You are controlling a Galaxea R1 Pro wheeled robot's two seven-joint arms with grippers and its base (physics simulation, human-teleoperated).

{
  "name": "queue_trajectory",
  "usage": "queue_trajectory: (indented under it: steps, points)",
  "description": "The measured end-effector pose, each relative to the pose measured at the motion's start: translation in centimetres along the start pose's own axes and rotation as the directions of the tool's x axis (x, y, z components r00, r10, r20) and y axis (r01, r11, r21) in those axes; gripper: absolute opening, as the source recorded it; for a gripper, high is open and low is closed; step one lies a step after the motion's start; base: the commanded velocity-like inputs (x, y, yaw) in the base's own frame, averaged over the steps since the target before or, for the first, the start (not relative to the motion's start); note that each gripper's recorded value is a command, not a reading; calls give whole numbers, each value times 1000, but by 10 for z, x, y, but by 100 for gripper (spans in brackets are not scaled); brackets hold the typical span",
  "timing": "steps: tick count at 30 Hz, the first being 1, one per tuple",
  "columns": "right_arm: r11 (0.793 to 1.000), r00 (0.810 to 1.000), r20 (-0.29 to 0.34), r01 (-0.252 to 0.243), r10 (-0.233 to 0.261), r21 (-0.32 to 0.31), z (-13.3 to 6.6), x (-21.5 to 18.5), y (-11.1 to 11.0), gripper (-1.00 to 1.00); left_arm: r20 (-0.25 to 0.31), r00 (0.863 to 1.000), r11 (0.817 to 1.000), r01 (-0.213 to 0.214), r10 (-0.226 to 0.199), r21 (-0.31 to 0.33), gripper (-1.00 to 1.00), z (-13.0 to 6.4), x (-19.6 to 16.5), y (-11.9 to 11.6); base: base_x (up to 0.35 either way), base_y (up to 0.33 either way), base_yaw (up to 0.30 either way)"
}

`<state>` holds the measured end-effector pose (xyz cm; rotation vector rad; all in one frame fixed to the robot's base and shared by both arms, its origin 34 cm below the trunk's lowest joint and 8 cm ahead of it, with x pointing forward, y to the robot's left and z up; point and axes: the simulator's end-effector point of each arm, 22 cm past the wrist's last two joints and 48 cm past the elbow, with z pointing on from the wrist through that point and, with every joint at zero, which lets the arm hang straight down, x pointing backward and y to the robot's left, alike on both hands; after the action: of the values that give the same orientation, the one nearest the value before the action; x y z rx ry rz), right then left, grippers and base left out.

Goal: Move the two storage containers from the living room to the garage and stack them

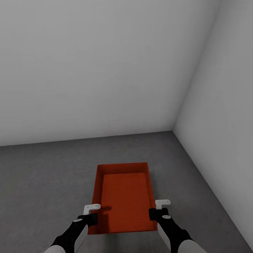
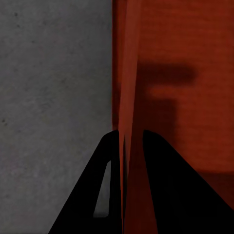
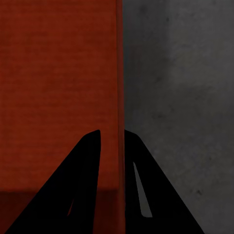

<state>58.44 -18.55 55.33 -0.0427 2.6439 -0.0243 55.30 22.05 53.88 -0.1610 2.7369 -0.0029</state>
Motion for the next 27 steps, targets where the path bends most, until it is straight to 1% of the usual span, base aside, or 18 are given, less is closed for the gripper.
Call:
queue_trajectory:
  steps: [22,27]
  points:
    - [1000,1000,1,0,0,0,30,15,1,-100,1,1000,1000,0,0,0,-100,31,12,1,0,0,0]
    - [1000,1000,1,0,0,0,30,15,1,-100,1,1000,1000,0,0,0,-100,31,12,1,0,0,0]
